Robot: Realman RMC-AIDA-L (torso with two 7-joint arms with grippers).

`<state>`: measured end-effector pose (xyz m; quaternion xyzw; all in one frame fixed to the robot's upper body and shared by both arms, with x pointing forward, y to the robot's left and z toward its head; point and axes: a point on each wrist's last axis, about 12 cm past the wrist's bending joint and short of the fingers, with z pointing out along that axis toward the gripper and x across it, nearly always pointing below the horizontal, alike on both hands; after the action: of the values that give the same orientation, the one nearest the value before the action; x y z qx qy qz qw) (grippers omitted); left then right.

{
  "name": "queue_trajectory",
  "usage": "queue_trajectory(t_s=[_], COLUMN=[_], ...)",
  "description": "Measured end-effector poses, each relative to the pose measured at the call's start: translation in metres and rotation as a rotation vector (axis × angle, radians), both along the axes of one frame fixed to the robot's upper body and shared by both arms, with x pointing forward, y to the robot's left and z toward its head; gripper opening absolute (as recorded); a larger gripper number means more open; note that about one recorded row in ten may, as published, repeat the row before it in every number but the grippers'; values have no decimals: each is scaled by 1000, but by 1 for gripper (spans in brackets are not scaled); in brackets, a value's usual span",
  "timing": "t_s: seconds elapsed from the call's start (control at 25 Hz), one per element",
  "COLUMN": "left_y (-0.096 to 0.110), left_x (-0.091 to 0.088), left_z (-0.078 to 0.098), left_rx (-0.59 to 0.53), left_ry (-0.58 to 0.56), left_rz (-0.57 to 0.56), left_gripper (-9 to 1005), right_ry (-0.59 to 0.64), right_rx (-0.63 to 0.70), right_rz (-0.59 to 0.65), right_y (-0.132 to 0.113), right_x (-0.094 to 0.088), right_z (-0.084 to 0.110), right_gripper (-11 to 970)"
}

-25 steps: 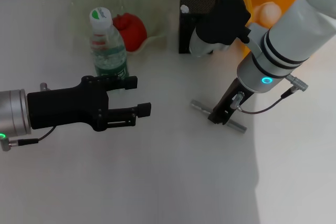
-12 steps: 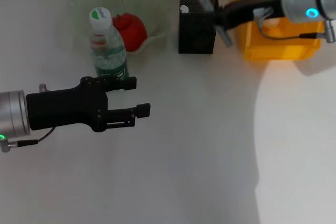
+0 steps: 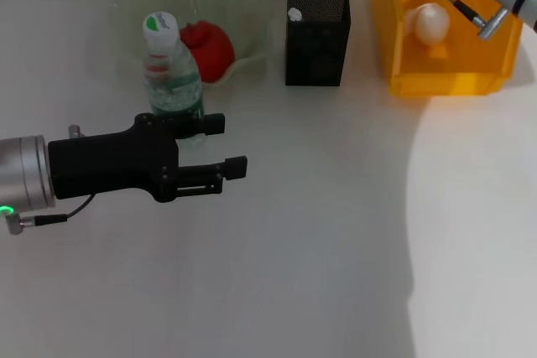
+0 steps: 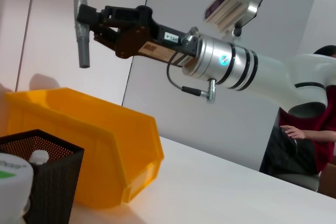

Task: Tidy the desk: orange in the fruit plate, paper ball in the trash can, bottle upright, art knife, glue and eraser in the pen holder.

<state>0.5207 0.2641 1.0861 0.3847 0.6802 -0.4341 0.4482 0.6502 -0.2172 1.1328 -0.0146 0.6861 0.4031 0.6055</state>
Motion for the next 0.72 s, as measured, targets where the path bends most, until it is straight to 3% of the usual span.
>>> queue_trajectory(t_s=[0.32,0.72], left_y=[-1,-4], left_x=[1,4], left_z=[2,4], left_rx=[-15,-13], left_ry=[-7,-28], left_rz=[2,-6], left_gripper=[779,779], right_ry=[75,96], right_rx=[-114,-217], right_rz=[-2,54], right_y=[20,33], right_x=[11,8], right_z=[-13,-22], right_gripper=[137,146])
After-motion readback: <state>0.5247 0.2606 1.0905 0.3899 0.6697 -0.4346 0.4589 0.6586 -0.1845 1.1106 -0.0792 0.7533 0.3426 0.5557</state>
